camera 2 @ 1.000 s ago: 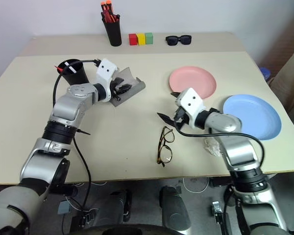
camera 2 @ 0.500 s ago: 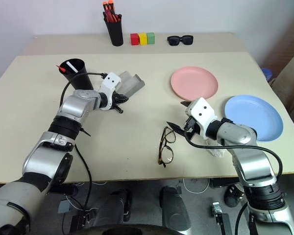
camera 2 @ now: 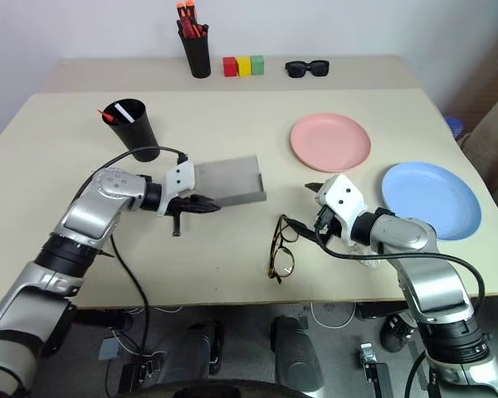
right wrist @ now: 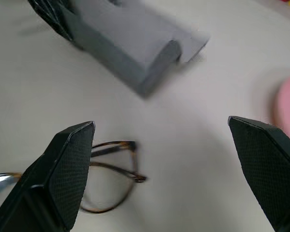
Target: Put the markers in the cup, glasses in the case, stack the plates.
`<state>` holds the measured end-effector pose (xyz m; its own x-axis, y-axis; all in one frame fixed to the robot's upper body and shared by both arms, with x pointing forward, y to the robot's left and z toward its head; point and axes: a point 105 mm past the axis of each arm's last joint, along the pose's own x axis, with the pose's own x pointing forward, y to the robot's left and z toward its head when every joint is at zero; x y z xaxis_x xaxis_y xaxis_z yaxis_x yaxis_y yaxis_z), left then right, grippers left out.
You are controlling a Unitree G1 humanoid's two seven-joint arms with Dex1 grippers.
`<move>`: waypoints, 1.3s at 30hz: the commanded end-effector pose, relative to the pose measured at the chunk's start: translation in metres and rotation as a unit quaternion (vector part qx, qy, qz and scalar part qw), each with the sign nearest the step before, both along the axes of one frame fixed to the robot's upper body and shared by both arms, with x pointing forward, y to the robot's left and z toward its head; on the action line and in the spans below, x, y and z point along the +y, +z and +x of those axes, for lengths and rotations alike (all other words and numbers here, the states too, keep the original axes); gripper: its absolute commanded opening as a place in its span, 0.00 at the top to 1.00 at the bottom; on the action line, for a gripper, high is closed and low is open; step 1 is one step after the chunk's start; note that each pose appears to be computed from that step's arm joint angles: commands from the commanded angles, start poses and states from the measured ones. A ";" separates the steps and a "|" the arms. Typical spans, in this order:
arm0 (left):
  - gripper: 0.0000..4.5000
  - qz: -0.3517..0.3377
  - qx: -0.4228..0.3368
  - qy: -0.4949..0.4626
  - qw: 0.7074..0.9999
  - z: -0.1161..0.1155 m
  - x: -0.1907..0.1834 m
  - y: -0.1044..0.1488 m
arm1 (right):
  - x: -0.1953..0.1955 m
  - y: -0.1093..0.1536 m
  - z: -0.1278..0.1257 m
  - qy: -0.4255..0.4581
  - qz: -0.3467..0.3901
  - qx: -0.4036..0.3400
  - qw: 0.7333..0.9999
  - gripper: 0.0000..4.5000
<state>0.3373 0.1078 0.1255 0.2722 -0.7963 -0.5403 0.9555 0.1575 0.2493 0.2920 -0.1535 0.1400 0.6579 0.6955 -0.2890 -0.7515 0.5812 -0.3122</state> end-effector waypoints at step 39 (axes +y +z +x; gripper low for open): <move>0.29 -0.101 0.052 0.090 0.989 -0.070 0.042 0.005 | 0.014 -0.015 -0.023 0.316 -0.368 -0.327 0.811 0.00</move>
<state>0.2687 0.1500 0.1201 0.3545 -0.8322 -0.4263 0.9294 0.3637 0.0630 0.2686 -0.1440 0.1174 0.4183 0.7333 -0.5360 -0.4073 -0.3760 -0.8323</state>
